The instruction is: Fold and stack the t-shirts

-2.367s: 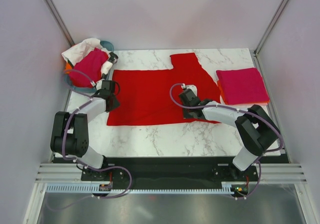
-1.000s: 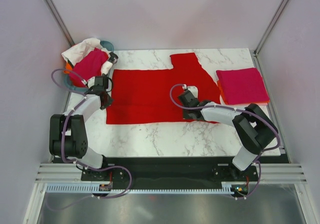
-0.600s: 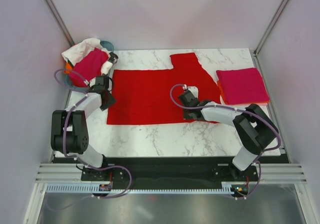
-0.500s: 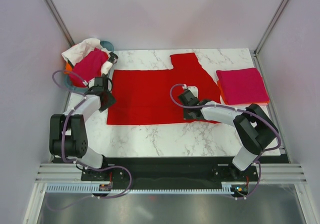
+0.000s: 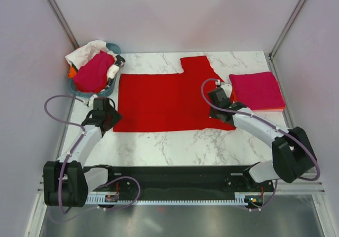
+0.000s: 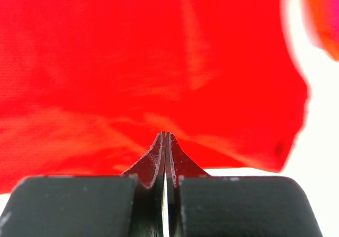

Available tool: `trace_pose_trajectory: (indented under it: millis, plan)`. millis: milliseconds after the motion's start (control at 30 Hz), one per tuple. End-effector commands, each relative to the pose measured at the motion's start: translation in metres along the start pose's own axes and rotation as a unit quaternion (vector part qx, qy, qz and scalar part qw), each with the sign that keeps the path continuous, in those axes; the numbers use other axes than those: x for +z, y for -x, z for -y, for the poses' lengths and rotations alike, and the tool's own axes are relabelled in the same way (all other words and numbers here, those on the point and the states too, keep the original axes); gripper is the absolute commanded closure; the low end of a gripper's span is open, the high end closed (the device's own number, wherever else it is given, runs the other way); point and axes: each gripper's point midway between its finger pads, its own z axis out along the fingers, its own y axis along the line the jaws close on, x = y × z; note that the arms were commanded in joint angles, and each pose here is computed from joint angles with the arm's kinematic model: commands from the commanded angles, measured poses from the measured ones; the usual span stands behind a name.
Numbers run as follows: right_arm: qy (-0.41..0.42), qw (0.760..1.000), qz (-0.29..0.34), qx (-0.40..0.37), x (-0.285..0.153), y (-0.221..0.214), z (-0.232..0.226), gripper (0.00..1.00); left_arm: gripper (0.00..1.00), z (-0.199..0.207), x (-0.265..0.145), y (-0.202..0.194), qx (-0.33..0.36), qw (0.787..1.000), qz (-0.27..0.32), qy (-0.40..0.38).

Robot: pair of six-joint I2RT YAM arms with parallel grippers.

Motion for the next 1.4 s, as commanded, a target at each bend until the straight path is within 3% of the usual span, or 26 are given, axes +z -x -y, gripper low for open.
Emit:
trace_pose_trajectory:
  millis: [0, 167, 433, 667, 833, 1100, 1267, 1300, 1367]
  plan:
    - [-0.060, 0.997, -0.004, 0.039, -0.002, -0.008, 0.049, 1.00, 0.47, 0.000, -0.001, -0.008, -0.056, 0.998, -0.005, -0.011]
    - [-0.076, 0.992, -0.039, 0.093, 0.010, -0.023, 0.084, 1.00, 0.49, -0.001, 0.006, -0.017, -0.075, 0.997, -0.025, -0.005]
    - [-0.090, 0.986, -0.071, 0.123, 0.032, -0.043, 0.095, 1.00, 0.51, -0.008, 0.027, -0.032, -0.098, 0.993, -0.062, 0.030]
    - [-0.158, 0.976, -0.034, 0.146, 0.028, -0.035, 0.125, 1.00, 0.54, -0.029, 0.036, -0.033, -0.123, 0.988, -0.061, 0.072]
    - [-0.145, 0.978, -0.008, 0.147, 0.017, -0.017, 0.122, 1.00, 0.57, -0.039, 0.034, -0.033, -0.142, 0.985, -0.049, 0.084]
    - [-0.089, 0.989, 0.015, 0.120, -0.001, 0.002, 0.090, 1.00, 0.58, -0.020, 0.012, -0.015, -0.139, 0.989, -0.027, 0.029]
    - [-0.047, 0.993, -0.010, 0.109, 0.001, -0.009, 0.060, 1.00, 0.77, -0.010, 0.001, 0.002, -0.138, 0.990, -0.004, 0.010]
    - [-0.043, 0.993, -0.015, 0.111, 0.002, -0.012, 0.057, 1.00, 0.90, -0.009, 0.000, 0.006, -0.139, 0.990, 0.001, 0.012]
    - [-0.036, 0.993, -0.027, 0.113, 0.007, -0.019, 0.052, 1.00, 0.92, -0.009, 0.001, 0.010, -0.139, 0.990, 0.003, 0.019]
